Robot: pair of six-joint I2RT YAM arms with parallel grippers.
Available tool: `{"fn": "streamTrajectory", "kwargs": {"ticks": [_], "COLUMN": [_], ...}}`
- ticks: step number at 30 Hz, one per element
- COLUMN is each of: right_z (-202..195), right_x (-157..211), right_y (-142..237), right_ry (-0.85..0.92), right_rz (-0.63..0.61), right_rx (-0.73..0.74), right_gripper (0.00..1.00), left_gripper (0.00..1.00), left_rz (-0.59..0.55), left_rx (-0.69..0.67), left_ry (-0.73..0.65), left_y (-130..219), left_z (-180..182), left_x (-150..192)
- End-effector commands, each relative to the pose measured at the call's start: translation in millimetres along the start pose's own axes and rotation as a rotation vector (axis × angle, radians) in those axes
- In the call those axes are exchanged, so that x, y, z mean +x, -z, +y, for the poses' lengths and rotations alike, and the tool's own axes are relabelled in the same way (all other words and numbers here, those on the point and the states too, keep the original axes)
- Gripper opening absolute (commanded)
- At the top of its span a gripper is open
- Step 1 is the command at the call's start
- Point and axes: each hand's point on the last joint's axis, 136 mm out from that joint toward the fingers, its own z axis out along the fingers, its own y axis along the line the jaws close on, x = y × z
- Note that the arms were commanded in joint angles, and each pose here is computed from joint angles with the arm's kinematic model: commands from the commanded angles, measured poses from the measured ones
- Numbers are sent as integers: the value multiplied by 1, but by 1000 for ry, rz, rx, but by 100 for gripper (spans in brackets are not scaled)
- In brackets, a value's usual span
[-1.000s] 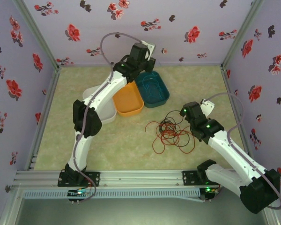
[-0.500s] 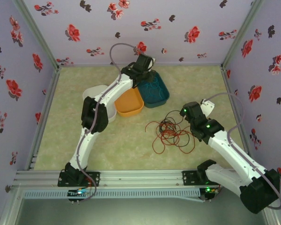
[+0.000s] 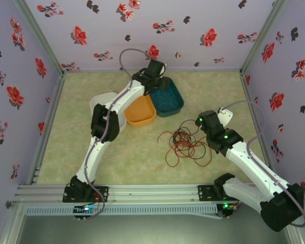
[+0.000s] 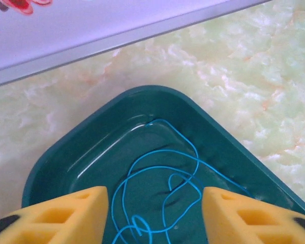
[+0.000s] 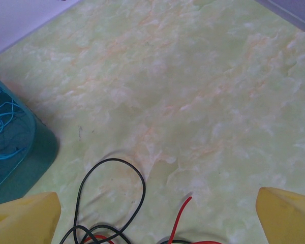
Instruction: Untangle the cables
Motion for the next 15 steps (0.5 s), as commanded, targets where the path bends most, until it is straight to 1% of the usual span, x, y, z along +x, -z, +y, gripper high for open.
{"fn": "streamTrajectory", "kwargs": {"ticks": [1, 3, 6, 8, 9, 10, 12, 13, 15], "right_z": [0, 0, 0, -1, -1, -1, 0, 1, 2], "right_x": [-7, -6, -7, -7, -7, -6, -5, -5, -2], "right_y": [5, 4, 5, 5, 5, 4, 4, 4, 3], "right_ry": [-24, -23, -21, -20, -18, -15, -6, 1, 21], "right_rz": [-8, -8, -8, -8, -8, -6, 1, 6, 27], "right_rx": [-2, -1, 2, 4, 6, 6, 3, 2, 0], "right_gripper": [99, 99, 99, 99, 99, 99, 99, 99, 99], "left_gripper": [60, 67, 74, 82, 88, 99, 100, 100, 100], "left_rz": [-41, -51, -66, -81, -88, -98, -119, -146, -172], "left_rx": [12, 10, 15, 20, 21, 26, 32, 37, 41], "left_ry": [7, 13, 23, 29, 30, 32, 30, 29, 22], "left_y": [14, 21, 38, 52, 59, 67, 85, 99, 117], "left_z": [2, 3, 2, 0, -1, -2, -6, -8, -11], "left_x": [-20, -25, -35, -41, -43, -45, -49, -56, -57]}}
